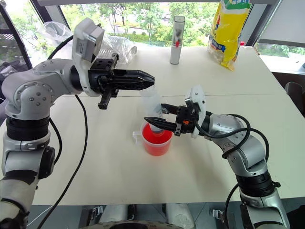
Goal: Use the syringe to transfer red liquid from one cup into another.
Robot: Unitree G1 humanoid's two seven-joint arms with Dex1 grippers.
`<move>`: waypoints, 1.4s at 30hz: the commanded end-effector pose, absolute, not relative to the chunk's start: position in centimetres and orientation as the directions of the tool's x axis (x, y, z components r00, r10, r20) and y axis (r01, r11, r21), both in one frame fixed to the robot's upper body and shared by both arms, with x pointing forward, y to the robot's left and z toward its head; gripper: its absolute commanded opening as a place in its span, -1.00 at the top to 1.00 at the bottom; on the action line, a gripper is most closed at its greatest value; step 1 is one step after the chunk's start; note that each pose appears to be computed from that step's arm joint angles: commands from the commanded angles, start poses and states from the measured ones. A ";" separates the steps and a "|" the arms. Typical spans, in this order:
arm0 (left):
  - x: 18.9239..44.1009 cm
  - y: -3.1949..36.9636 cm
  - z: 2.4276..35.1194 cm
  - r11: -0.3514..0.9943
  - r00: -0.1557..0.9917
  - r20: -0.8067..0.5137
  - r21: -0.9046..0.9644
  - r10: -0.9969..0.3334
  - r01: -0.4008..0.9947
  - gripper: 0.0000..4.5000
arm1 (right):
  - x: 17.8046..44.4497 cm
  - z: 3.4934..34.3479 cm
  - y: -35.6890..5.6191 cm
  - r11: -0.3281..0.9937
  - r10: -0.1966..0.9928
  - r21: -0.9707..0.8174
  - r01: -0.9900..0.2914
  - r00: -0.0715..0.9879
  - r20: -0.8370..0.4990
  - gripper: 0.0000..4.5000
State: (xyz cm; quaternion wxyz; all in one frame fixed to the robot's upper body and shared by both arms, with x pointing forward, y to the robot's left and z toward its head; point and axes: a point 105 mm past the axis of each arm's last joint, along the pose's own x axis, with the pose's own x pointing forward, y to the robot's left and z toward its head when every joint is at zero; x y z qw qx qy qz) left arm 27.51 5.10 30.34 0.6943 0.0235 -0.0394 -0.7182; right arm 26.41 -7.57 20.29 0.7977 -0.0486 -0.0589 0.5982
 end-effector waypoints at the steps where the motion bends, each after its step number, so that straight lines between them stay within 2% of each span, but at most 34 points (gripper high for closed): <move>1: 27.6 6.6 34.3 0.049 0.018 0.135 0.225 -0.991 0.973 0.97 | 25.2 19.3 -6.6 0.203 0.979 -0.131 -0.970 0.205 0.001 0.39; 26: 27.7 6.4 33.5 0.049 0.026 0.109 0.216 -0.994 0.975 0.97 | 25.5 20.6 -6.7 0.206 0.979 -0.164 -0.965 0.205 0.020 0.39; 29: 27.9 6.4 33.2 0.058 0.039 0.098 0.207 -0.994 0.977 0.47 | 25.5 21.0 -6.7 0.206 0.979 -0.174 -0.963 0.205 0.024 0.39; 36: 28.1 6.8 32.8 0.084 0.067 0.087 0.204 -0.994 0.975 -0.99 | 25.4 22.2 -6.7 0.202 0.979 -0.208 -0.957 0.198 0.040 0.39; 42: 28.8 8.6 33.4 0.172 0.148 0.130 0.193 -0.980 0.966 -0.99 | 25.6 23.5 -6.9 0.221 0.975 -0.239 -0.946 0.212 0.062 0.39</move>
